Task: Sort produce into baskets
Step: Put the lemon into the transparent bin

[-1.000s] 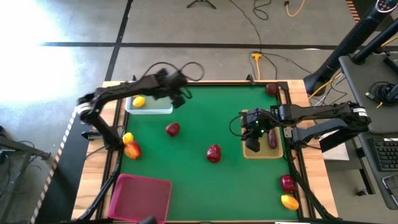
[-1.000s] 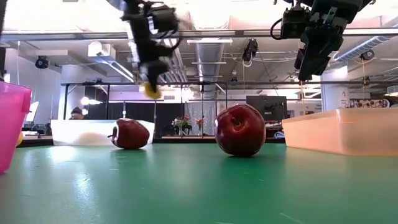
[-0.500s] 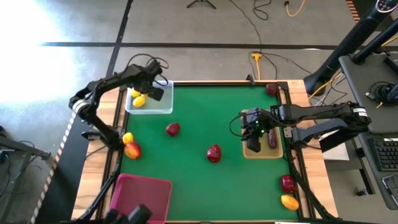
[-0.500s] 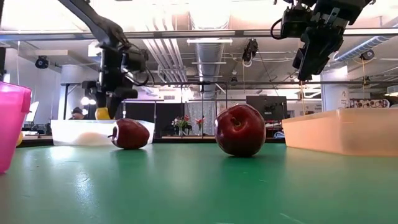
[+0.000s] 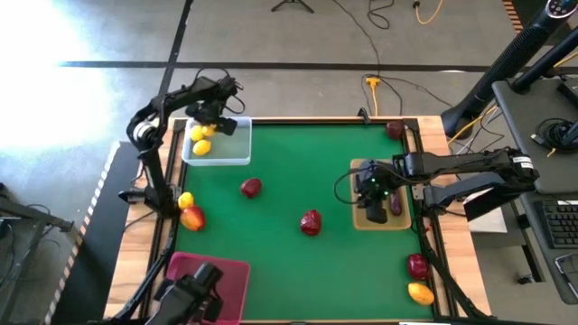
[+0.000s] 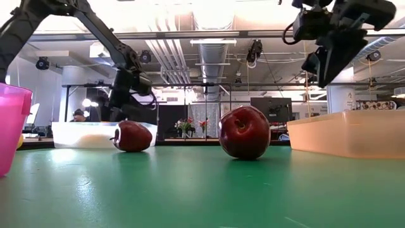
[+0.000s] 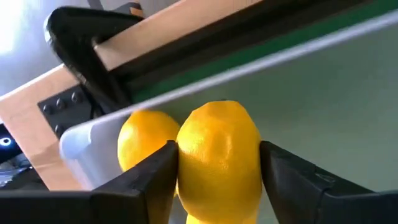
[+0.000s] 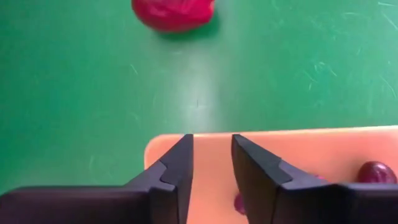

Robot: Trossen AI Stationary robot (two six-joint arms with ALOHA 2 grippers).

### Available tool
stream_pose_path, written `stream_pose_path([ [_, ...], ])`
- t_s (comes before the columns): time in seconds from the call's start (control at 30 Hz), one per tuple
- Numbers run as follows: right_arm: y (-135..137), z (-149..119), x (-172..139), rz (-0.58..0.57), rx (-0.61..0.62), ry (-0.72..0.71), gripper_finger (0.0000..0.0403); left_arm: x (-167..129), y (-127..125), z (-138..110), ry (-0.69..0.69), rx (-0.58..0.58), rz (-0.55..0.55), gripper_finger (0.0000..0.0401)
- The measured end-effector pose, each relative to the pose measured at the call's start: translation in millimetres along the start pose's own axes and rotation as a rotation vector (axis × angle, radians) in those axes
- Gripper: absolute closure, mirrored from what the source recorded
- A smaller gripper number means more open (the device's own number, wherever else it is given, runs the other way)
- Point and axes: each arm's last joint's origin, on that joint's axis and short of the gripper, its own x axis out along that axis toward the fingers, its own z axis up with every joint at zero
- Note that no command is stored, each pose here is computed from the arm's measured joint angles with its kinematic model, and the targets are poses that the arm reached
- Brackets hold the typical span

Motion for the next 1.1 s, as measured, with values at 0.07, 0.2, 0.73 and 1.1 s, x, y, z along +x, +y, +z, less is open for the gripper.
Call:
stream_pose_path([
  [0.07, 0.0, -1.5, -1.1, -0.001, -0.024, 0.008, 0.0285, 0.6, -0.9, 4.0, 0.001, 0.008, 0.000, 0.0183],
  [0.2, -0.1, -3.5, -3.9, -0.013, -0.037, 0.009, 0.0253, -9.4, 0.6, 4.8, 0.018, 0.040, 0.008, 0.0155],
  [0.73, 9.6, 11.9, -55.9, -0.075, -0.099, -0.246, 0.0225, -135.3, -58.9, -116.6, -0.027, 0.254, -0.084, 0.0127],
  [1.1, 23.2, 13.7, -59.1, -0.034, -0.144, -0.256, 0.0225, -117.6, -99.0, -231.6, -0.075, 0.316, 0.039, 0.0130],
])
